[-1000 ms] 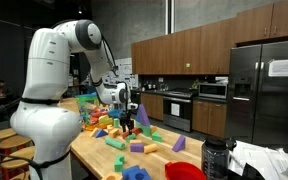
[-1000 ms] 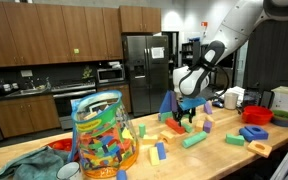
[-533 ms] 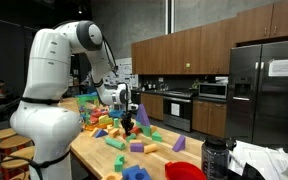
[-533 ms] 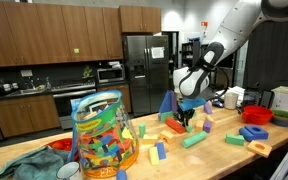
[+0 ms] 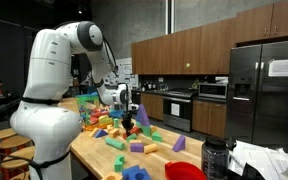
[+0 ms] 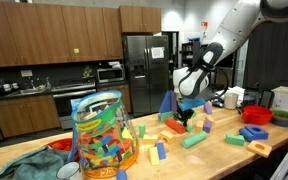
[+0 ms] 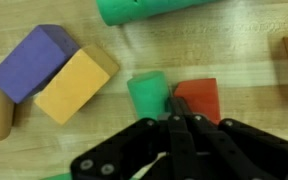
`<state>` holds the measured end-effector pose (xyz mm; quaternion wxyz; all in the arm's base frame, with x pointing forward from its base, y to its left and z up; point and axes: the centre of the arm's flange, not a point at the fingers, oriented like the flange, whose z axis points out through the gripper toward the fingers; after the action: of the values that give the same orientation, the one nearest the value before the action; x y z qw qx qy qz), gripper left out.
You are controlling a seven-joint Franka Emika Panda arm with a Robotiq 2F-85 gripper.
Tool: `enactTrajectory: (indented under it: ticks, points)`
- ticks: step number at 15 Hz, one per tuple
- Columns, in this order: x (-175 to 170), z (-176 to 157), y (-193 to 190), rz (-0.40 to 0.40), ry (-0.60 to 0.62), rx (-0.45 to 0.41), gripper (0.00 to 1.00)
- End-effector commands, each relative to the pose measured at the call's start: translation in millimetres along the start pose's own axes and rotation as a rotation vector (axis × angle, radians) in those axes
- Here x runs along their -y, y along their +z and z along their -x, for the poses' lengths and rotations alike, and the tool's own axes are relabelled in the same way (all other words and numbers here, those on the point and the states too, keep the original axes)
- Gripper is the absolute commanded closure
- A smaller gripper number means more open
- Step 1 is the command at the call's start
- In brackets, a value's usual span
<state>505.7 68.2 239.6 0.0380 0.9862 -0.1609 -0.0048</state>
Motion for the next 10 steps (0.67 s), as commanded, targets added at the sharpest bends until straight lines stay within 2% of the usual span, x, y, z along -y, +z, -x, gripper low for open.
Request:
enactTrajectory:
  ticks: [1, 7, 10]
  points:
    - [-0.7, -2.1, -24.0, -0.028, 0.009, -0.015, 1.0]
    - [-2.3, -7.5, -65.0, -0.057, 0.025, -0.073, 1.0]
    - [-2.5, -12.2, -61.2, -0.046, 0.033, -0.087, 1.0]
